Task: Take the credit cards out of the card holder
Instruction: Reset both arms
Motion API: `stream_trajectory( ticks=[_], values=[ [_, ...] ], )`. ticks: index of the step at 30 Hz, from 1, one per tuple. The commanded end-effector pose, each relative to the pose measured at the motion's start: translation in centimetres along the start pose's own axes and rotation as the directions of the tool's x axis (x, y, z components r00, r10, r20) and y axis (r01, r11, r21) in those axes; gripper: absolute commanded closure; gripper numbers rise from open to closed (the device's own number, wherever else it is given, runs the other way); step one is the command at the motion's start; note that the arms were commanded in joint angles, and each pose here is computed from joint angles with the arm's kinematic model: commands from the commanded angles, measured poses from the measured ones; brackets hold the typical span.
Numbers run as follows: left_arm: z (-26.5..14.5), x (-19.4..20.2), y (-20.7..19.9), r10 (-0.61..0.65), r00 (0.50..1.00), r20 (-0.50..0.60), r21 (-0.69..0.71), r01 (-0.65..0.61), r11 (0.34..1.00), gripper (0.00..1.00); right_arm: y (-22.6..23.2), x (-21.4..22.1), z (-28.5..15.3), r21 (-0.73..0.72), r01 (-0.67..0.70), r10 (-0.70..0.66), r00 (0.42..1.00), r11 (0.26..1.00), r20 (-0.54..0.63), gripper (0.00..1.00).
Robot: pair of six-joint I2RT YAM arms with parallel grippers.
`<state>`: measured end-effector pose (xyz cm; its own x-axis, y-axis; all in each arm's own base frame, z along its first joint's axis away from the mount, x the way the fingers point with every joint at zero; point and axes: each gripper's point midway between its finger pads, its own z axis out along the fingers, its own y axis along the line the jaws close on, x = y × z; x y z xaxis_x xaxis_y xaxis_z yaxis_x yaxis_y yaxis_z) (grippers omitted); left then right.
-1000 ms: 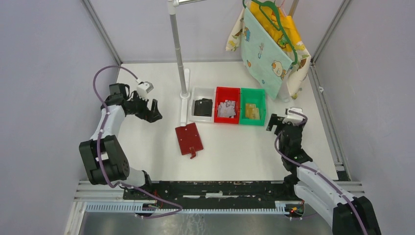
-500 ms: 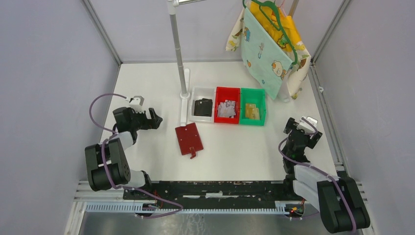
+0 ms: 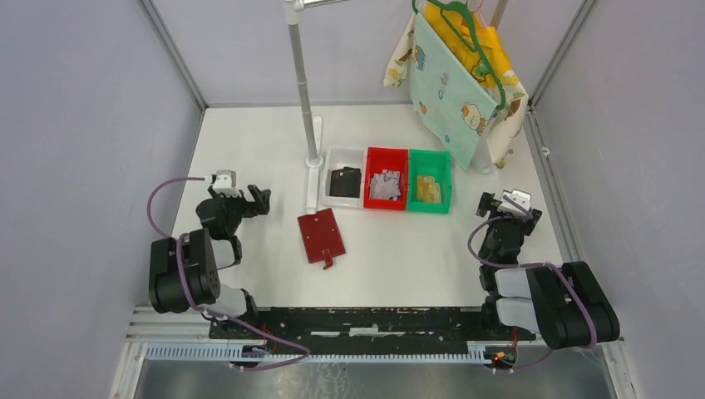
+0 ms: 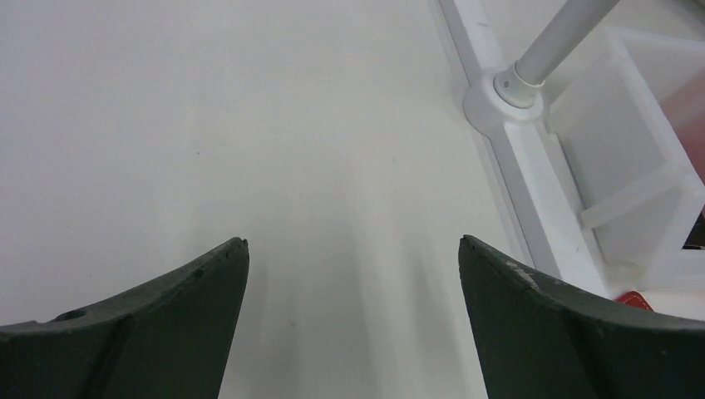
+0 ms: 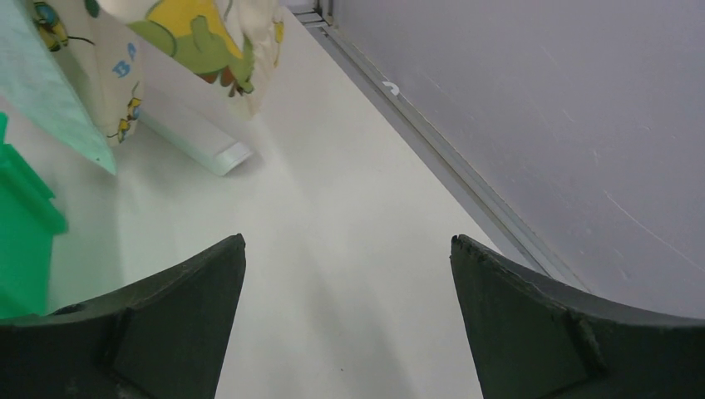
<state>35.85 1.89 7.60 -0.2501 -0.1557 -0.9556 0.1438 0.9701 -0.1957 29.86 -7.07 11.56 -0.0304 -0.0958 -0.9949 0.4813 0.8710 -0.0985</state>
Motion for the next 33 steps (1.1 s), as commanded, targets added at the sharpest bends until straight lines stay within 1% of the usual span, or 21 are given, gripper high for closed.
stream_trajectory(
  ticks=[1,2,3,5,6,7,8,9,10,11,14,16,33],
  values=[
    [-0.8,-3.7,-0.3,0.086,0.967,0.241,-0.042,-0.078,0.996,0.0,-0.2,2.1,-2.8,-0.106,0.068,-0.068,0.998,0.992,0.006,0.02],
    [-0.8,-3.7,-0.4,0.105,0.966,0.234,-0.048,-0.097,0.994,0.0,0.0,2.0,-3.0,-0.118,0.078,-0.077,0.997,0.99,0.012,0.02],
    [-0.7,-3.0,-0.5,0.121,0.973,0.196,-0.063,-0.111,0.992,0.0,0.2,1.9,-3.2,-0.129,0.084,-0.082,0.996,0.988,0.025,0.02],
    [-0.6,-2.7,-0.6,0.158,0.966,0.206,-0.111,-0.137,0.984,0.0,0.9,1.6,-3.5,-0.176,0.114,-0.107,0.993,0.978,0.05,0.02],
    [-0.4,-2.4,-0.8,0.173,0.962,0.209,-0.113,-0.152,0.982,0.0,1.2,1.7,-3.8,-0.189,0.127,-0.119,0.991,0.974,0.053,0.02],
    [-0.2,-2.3,-0.9,0.176,0.959,0.223,-0.121,-0.152,0.981,0.0,1.0,1.1,-3.9,-0.18,0.135,-0.121,0.989,0.974,0.083,0.02],
    [0.0,-1.8,-0.8,0.177,0.966,0.191,-0.131,-0.153,0.979,0.0,0.8,0.3,-4.0,-0.165,0.138,-0.121,0.986,0.977,0.113,0.02],
    [0.8,-1.6,-0.5,0.19,0.972,0.137,-0.141,-0.171,0.975,0.0,1.1,1.0,-3.8,-0.172,0.149,-0.136,0.987,0.974,0.087,0.02],
    [1.3,-1.5,-0.5,0.189,0.975,0.116,-0.139,-0.173,0.975,0.0,1.7,2.1,-3.3,-0.184,0.16,-0.157,0.987,0.97,0.032,0.02],
    [1.6,-1.5,-0.4,0.18,0.976,0.124,-0.141,-0.162,0.977,0.0,1.8,2.6,-2.8,-0.181,0.159,-0.161,0.987,0.971,0.004,0.02],
    [1.5,-1.4,-0.4,0.183,0.977,0.114,-0.139,-0.166,0.976,0.0,1.8,3.0,-2.2,-0.193,0.123,-0.129,0.992,0.973,-0.016,0.02],
    [1.4,-1.5,-0.5,0.181,0.975,0.126,-0.139,-0.163,0.977,0.0,1.7,2.7,-2.3,-0.191,0.121,-0.124,0.992,0.974,-0.006,0.02],
    [1.4,-1.5,-0.5,0.181,0.975,0.125,-0.139,-0.164,0.977,0.0,1.7,2.8,-2.3,-0.193,0.126,-0.13,0.991,0.973,-0.006,0.02]
  ],
)
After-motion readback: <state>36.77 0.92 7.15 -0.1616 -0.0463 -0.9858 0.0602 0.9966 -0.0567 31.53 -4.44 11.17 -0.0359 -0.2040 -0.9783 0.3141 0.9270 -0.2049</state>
